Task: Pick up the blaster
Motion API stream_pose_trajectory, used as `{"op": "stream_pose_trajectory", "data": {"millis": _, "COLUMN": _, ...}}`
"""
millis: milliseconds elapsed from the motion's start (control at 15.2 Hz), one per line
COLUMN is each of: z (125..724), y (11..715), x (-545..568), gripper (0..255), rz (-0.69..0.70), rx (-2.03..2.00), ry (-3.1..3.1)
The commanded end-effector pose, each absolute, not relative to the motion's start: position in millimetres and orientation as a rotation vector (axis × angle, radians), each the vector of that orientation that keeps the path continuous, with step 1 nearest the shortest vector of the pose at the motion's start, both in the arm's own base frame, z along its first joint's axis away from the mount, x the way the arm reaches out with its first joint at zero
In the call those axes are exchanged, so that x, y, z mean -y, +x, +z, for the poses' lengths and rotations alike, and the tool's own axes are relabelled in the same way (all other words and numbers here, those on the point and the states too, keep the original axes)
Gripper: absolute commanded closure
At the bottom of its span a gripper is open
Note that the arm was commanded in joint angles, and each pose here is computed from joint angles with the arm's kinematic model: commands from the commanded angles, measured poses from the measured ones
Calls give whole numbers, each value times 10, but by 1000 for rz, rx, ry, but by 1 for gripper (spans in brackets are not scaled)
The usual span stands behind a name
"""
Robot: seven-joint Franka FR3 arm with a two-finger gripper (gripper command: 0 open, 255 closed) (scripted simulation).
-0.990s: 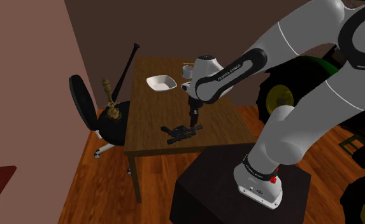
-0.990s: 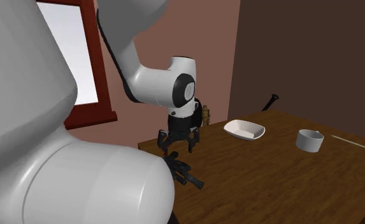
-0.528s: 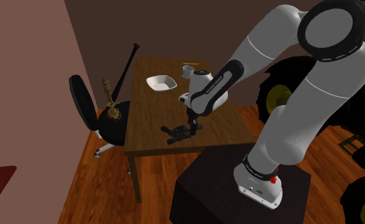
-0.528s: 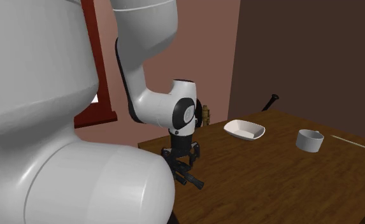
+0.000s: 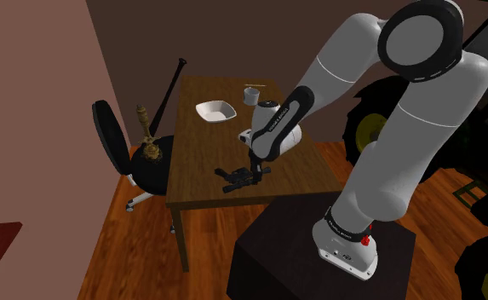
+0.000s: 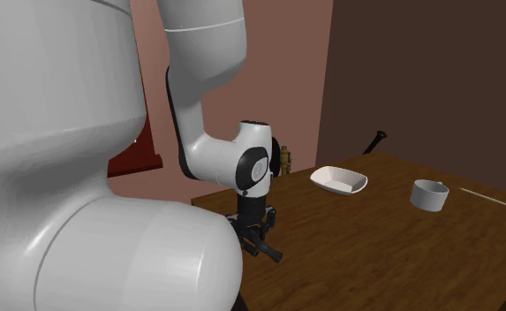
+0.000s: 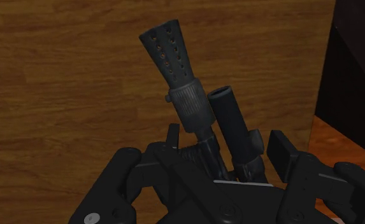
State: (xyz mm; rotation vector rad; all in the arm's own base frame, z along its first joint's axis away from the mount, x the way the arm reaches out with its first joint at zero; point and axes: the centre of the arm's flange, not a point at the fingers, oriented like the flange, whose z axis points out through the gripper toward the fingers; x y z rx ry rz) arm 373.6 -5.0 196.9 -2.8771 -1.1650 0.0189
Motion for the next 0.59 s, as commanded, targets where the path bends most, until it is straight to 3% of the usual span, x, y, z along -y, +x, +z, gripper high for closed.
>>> {"op": "stream_pose_trajectory", "data": {"millis": 0, "z": 1956, "y": 3730, "x": 49, "gripper": 255, "rz": 23, "rx": 1165, "ry": -2876}}
{"op": "stream_pose_trajectory", "data": {"millis": 528, "z": 2062, "y": 3729, "x": 45, "gripper": 255, "rz": 23, "rx": 1165, "ry": -2876}}
